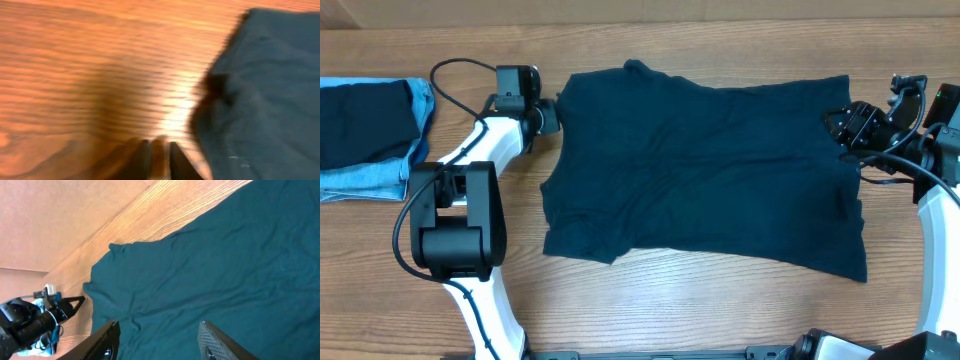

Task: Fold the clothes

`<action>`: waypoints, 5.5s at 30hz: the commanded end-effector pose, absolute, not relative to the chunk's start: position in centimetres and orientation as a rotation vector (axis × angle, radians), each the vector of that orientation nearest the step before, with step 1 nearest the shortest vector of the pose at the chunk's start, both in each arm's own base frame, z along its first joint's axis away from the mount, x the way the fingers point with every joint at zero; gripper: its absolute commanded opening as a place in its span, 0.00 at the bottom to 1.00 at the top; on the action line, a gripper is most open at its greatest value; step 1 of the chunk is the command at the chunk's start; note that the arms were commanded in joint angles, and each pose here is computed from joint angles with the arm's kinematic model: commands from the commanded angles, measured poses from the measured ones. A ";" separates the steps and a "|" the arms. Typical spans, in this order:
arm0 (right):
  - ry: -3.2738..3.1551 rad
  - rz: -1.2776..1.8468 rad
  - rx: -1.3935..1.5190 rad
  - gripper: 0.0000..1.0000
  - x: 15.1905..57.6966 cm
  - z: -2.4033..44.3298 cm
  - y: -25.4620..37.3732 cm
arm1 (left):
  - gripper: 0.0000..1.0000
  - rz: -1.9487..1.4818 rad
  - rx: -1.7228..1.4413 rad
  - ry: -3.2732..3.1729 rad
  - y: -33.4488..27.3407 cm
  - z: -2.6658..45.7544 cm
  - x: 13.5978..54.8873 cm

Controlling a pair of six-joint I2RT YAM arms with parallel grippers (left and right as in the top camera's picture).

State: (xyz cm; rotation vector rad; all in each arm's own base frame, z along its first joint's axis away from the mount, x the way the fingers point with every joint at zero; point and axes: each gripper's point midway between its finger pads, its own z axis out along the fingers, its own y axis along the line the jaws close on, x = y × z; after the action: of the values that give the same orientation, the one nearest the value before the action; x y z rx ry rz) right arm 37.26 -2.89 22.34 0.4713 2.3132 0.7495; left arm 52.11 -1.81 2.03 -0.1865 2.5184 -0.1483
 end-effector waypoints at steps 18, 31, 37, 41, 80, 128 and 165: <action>2.286 0.742 0.433 0.55 37.1 23.7 -2.6 | 0.30 -0.421 0.112 2.535 -13.4 2.9 54.0; 2.307 0.751 0.448 0.54 36.7 23.4 -2.4 | 0.04 -0.189 0.035 2.634 -10.4 -1.8 53.4; 2.307 0.752 0.448 0.54 36.7 23.4 -2.4 | 0.04 -0.042 -0.050 2.672 -6.2 -2.7 53.0; 2.313 0.754 0.452 0.54 36.6 23.3 -2.4 | 0.04 -0.040 -0.150 2.680 -2.3 -2.9 53.1; 2.601 0.605 0.730 0.64 32.0 17.5 -3.8 | 0.20 -0.085 0.368 3.051 -12.6 16.5 41.5; 2.744 0.471 0.854 0.70 28.5 15.7 -4.6 | 0.54 -0.086 0.774 3.117 -15.7 0.1 24.2; 2.892 0.343 1.075 0.48 23.4 7.7 -4.6 | 0.07 0.292 0.580 3.538 -10.3 1.7 16.1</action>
State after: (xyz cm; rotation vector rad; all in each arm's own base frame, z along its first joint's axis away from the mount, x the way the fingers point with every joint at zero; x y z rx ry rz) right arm 24.40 -5.12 9.83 1.0227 2.8755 0.3348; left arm 16.31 -10.61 2.07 0.6095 3.5225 0.2387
